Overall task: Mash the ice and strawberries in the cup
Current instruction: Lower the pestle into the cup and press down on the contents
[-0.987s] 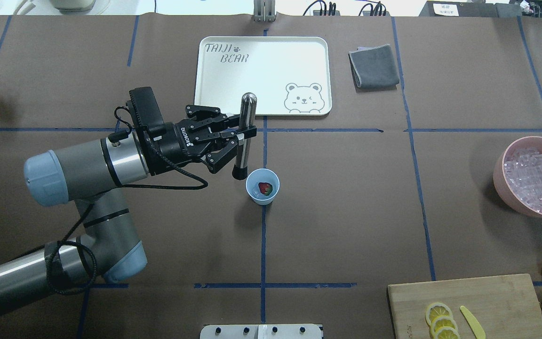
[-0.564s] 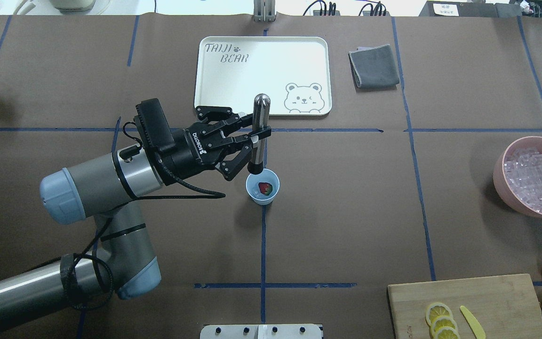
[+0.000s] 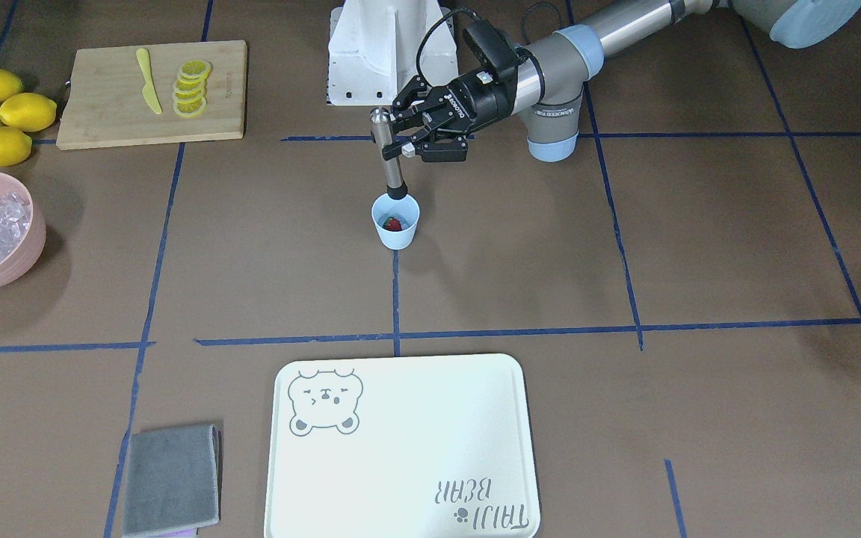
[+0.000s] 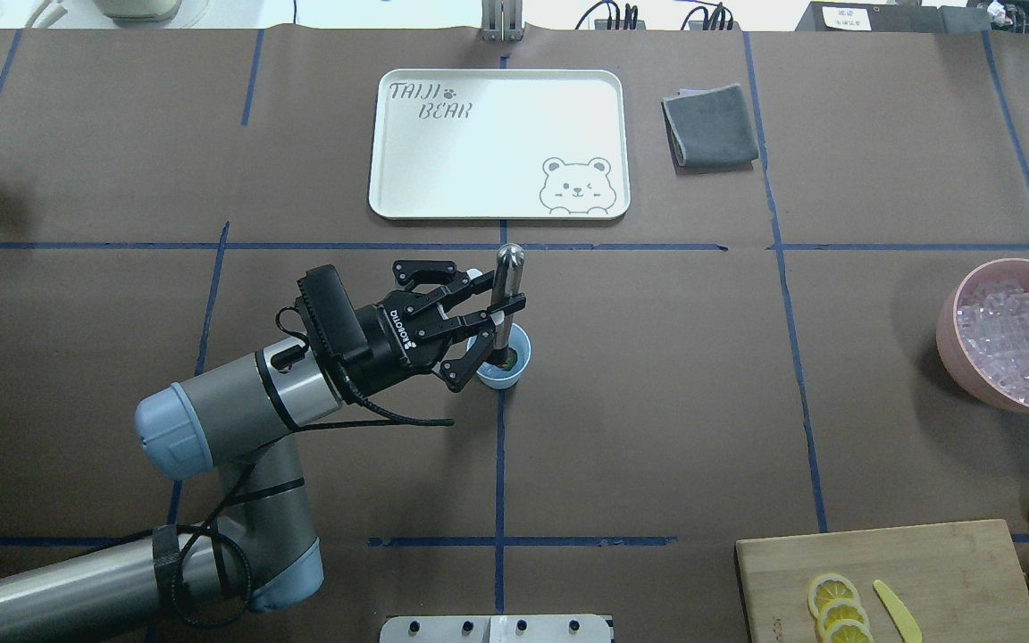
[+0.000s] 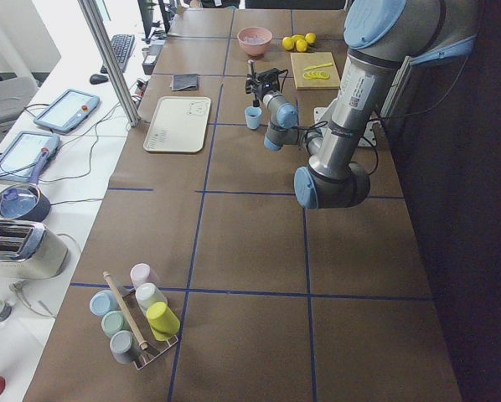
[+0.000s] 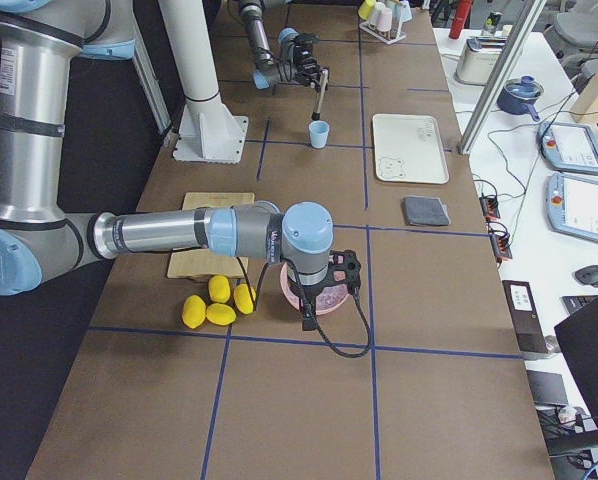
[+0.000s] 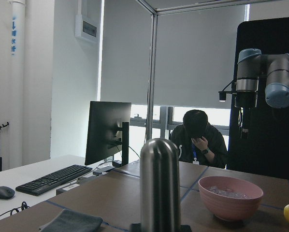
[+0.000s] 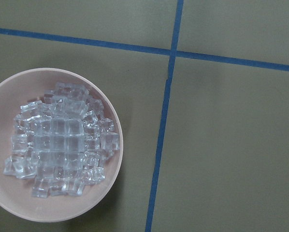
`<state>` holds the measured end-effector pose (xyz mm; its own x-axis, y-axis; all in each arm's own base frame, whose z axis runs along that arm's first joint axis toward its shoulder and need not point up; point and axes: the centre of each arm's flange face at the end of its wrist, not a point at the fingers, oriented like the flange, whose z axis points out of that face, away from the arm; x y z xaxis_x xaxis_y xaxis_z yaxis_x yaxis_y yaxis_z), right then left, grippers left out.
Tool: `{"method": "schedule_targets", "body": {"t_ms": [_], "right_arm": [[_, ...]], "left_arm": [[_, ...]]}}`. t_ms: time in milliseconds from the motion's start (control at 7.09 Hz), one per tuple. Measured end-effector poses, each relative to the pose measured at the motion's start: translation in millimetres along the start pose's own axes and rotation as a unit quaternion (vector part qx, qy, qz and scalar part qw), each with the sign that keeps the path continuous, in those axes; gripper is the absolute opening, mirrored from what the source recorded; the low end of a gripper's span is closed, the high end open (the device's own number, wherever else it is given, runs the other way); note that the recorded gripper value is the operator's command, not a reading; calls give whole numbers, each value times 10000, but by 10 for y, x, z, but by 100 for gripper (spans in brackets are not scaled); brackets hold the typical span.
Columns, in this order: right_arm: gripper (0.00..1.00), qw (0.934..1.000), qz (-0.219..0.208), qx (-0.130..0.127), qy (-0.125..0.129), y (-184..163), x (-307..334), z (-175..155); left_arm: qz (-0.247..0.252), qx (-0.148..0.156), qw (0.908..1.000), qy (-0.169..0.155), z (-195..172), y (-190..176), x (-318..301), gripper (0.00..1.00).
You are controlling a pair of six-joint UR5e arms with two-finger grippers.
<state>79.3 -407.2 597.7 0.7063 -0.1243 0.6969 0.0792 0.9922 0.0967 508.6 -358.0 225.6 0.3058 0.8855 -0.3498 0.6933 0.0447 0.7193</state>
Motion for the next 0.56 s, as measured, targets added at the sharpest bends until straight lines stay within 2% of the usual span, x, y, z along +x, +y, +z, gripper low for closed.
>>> {"method": "schedule_targets", "body": {"t_ms": [564], "right_arm": [[99, 10000, 8, -8, 1, 2, 8, 8]], "left_arm": [[38, -127, 9998, -117, 175, 246, -15, 1]]}}
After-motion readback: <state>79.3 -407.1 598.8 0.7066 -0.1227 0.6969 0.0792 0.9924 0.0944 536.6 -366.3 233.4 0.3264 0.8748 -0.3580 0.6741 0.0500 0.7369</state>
